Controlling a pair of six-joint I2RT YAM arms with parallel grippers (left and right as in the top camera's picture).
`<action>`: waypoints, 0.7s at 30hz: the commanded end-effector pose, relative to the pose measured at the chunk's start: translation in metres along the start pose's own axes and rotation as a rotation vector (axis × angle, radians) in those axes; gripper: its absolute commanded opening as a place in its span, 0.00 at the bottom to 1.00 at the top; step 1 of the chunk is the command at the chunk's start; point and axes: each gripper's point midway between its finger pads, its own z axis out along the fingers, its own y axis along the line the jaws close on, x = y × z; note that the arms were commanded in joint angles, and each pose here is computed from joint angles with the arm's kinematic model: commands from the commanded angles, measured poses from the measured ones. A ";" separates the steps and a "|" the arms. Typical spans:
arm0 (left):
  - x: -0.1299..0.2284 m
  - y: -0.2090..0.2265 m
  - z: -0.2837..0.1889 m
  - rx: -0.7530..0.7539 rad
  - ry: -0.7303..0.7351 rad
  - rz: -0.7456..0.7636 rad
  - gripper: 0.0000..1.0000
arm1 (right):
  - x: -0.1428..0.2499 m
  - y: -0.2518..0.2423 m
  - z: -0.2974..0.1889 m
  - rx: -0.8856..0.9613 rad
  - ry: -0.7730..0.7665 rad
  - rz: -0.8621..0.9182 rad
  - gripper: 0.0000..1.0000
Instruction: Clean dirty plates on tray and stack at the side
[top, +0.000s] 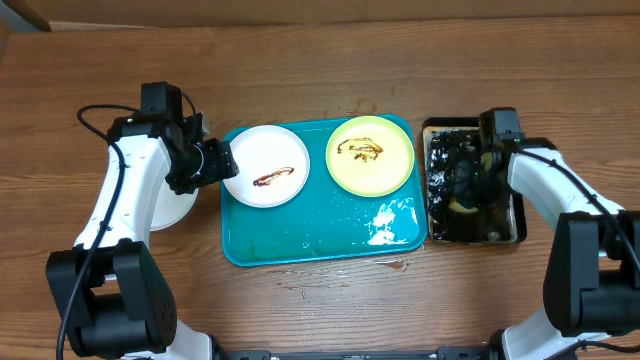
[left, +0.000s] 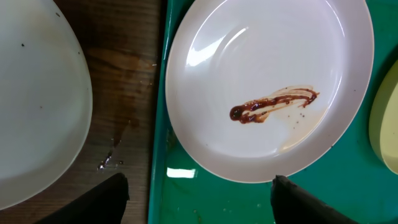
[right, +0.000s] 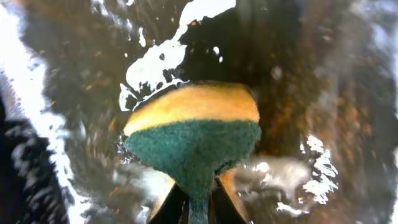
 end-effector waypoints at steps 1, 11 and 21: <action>0.003 0.000 0.006 0.001 0.022 0.022 0.70 | -0.035 0.011 -0.044 -0.039 -0.109 0.014 0.04; -0.007 -0.004 0.006 0.005 -0.020 0.069 0.70 | -0.041 0.016 -0.115 -0.057 -0.184 0.009 0.04; -0.015 -0.006 0.018 0.010 -0.035 0.082 0.71 | -0.032 0.014 -0.113 -0.047 -0.144 0.012 0.04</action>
